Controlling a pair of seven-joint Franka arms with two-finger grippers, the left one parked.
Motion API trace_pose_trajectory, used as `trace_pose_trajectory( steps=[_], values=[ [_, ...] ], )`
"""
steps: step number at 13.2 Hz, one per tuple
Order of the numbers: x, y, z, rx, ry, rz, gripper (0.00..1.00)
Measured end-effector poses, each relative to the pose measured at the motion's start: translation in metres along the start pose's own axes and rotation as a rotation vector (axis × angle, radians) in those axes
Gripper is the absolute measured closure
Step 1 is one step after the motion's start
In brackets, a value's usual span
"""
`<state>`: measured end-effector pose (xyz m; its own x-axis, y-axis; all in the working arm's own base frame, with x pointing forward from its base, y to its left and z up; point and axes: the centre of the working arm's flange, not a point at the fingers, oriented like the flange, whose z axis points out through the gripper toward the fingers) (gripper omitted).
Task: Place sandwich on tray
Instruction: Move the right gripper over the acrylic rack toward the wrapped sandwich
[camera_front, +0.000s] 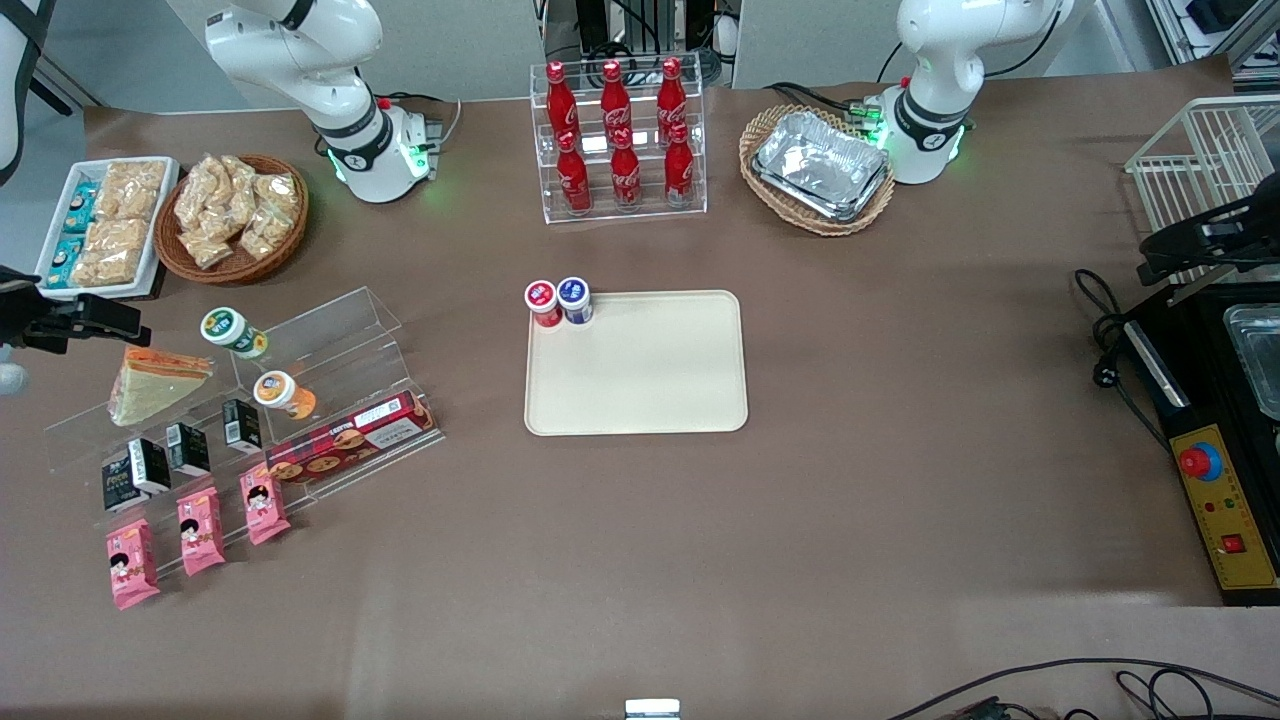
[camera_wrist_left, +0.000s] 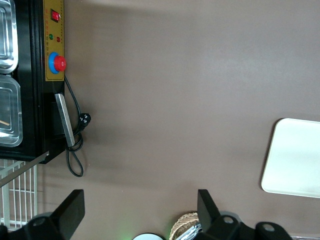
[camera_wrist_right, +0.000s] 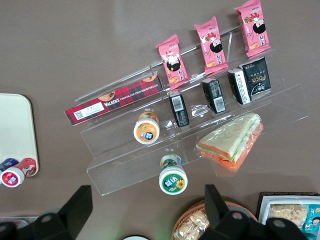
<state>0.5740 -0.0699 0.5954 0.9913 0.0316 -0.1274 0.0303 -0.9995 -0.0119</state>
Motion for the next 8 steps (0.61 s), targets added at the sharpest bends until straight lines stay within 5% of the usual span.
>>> trace_pose_trajectory(
  steps=[8],
  values=[
    [-0.003,0.02,0.005,0.015,-0.01,0.037,0.0]
  ],
)
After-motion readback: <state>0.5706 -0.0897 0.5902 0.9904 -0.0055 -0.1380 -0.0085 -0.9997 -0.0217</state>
